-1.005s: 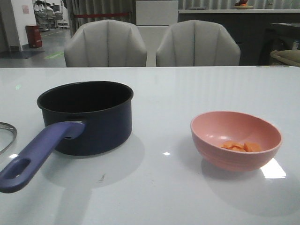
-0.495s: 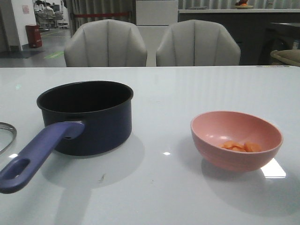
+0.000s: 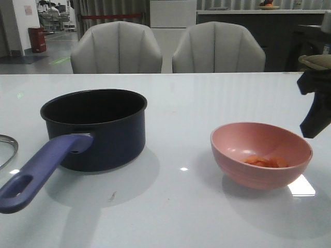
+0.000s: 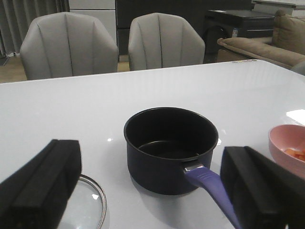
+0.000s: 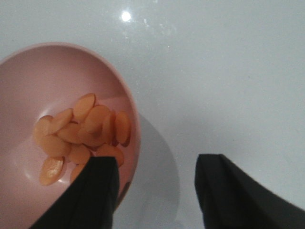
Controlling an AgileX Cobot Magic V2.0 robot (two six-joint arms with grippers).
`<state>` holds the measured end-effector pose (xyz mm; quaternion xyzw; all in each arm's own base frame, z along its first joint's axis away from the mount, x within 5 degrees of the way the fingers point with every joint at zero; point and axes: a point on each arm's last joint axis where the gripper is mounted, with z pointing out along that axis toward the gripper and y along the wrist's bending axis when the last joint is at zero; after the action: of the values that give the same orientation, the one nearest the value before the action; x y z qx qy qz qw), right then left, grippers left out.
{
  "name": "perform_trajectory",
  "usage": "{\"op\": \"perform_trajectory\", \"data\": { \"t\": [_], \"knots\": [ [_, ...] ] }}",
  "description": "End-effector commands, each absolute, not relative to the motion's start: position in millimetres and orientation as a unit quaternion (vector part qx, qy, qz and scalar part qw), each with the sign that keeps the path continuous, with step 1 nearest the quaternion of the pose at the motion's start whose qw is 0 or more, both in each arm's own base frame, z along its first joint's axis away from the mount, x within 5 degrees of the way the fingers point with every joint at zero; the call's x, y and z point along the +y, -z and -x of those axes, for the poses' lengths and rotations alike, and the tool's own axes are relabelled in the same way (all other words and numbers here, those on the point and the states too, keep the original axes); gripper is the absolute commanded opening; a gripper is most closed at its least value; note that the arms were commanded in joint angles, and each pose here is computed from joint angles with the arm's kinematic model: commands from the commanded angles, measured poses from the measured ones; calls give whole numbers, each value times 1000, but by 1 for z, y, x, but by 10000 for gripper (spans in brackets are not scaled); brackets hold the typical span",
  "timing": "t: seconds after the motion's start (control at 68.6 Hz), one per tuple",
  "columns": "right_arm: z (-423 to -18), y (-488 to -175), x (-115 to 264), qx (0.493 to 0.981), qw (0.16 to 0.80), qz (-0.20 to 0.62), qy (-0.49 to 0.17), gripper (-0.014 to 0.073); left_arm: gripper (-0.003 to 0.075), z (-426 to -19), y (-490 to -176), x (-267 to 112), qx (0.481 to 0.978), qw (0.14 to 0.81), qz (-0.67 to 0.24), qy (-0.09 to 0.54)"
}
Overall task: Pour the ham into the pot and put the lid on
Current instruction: 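Grasp the rim of the pink bowl with the right gripper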
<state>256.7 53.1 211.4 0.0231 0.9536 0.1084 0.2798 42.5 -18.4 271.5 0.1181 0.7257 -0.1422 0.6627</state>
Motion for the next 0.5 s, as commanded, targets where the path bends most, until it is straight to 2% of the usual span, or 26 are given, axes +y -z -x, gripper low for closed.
{"op": "perform_trajectory", "data": {
  "t": [0.0, 0.175, 0.219, 0.321, 0.364, 0.481],
  "knots": [
    [-274, -223, 62, 943, 311, -17, -119, 472, 637, -42, -286, -18, 696, 693, -112, 153],
    [-291, -210, 70, 947, 299, -11, -116, 463, 637, -42, -286, -18, 696, 693, -112, 153],
    [-295, -205, 71, 949, 294, -12, -114, 439, 637, -42, -286, -18, 696, 693, -112, 153],
    [-303, -197, 72, 952, 283, -13, -112, 331, 637, -42, -286, -18, 696, 693, -112, 153],
    [-307, -196, 73, 953, 281, -15, -113, 256, 637, -42, -286, -18, 696, 693, -112, 153],
    [-313, -204, 76, 951, 284, -21, -124, 122, 637, -42, -286, -18, 696, 693, -112, 153]
  ]
}}
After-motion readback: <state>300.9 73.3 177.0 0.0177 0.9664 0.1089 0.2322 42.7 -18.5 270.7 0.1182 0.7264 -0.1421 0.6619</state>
